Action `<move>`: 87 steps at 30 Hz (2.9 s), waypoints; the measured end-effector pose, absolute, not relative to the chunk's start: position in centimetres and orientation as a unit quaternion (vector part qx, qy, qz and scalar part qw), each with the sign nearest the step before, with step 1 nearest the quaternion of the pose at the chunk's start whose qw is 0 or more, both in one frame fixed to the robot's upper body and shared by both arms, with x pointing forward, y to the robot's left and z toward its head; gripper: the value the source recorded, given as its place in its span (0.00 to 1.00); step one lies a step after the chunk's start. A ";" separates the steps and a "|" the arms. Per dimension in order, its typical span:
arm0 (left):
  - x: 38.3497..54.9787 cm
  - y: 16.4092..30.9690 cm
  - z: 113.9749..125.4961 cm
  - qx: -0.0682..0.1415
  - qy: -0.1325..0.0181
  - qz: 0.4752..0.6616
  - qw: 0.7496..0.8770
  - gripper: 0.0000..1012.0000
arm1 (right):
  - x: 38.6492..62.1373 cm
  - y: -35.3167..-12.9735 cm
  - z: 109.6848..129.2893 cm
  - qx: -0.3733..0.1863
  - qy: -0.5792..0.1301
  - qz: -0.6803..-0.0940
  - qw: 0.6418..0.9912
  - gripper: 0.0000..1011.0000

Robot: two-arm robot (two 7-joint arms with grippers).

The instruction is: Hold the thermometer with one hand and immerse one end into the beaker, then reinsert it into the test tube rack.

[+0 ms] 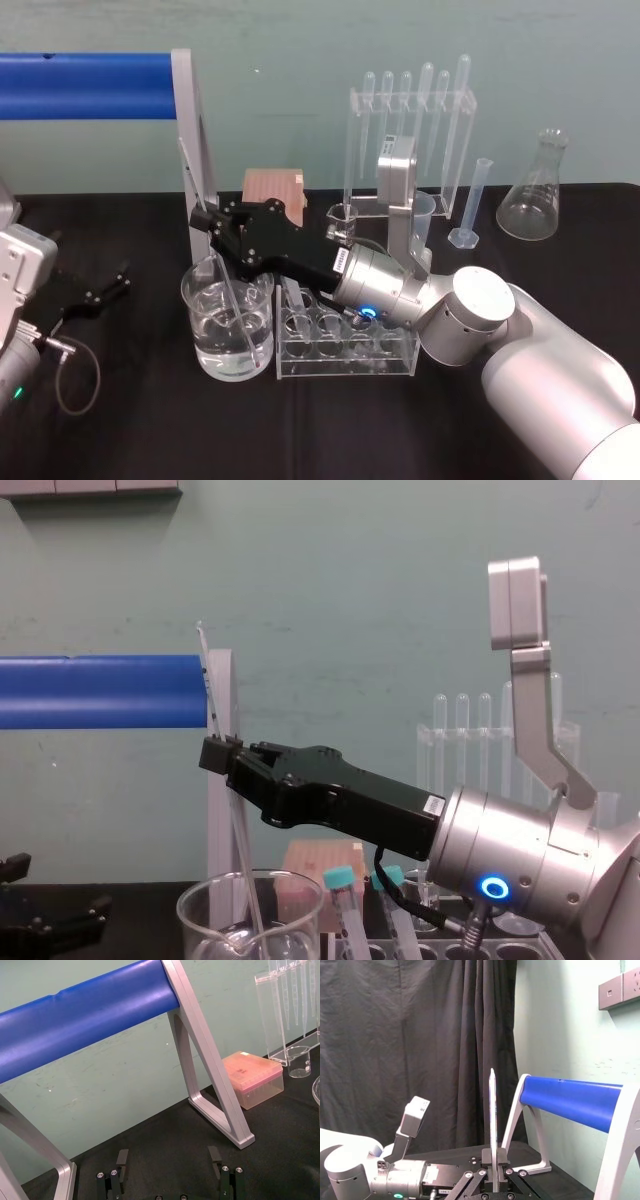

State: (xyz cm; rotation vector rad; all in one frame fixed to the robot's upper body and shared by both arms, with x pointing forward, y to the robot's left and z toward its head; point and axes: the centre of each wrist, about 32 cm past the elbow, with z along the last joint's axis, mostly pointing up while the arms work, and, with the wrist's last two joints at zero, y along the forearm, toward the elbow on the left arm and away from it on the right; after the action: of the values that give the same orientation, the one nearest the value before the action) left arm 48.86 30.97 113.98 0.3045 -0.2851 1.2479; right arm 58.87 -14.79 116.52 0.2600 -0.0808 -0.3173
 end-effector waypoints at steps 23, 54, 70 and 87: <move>48.9 31.0 114.0 0.141 -0.132 0.580 0.791 1.00 | 58.9 -14.8 116.5 0.127 -0.039 -0.157 0.979 0.06; 48.9 31.0 114.0 0.141 -0.133 0.580 0.791 1.00 | 59.8 -16.1 124.2 0.215 -0.077 -0.136 0.964 0.05; 48.9 31.0 114.0 0.141 -0.132 0.580 0.791 1.00 | 55.4 -24.6 129.9 0.225 -0.124 -0.213 0.943 0.06; 48.9 31.0 114.0 0.141 -0.132 0.580 0.791 1.00 | 53.2 -26.0 124.6 0.178 -0.094 -0.237 0.951 0.05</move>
State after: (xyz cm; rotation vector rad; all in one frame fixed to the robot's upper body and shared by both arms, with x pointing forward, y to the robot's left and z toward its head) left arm 48.86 30.97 113.98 0.3044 -0.2851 1.2479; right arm 53.15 -25.97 124.64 0.3622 -0.1910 -0.4811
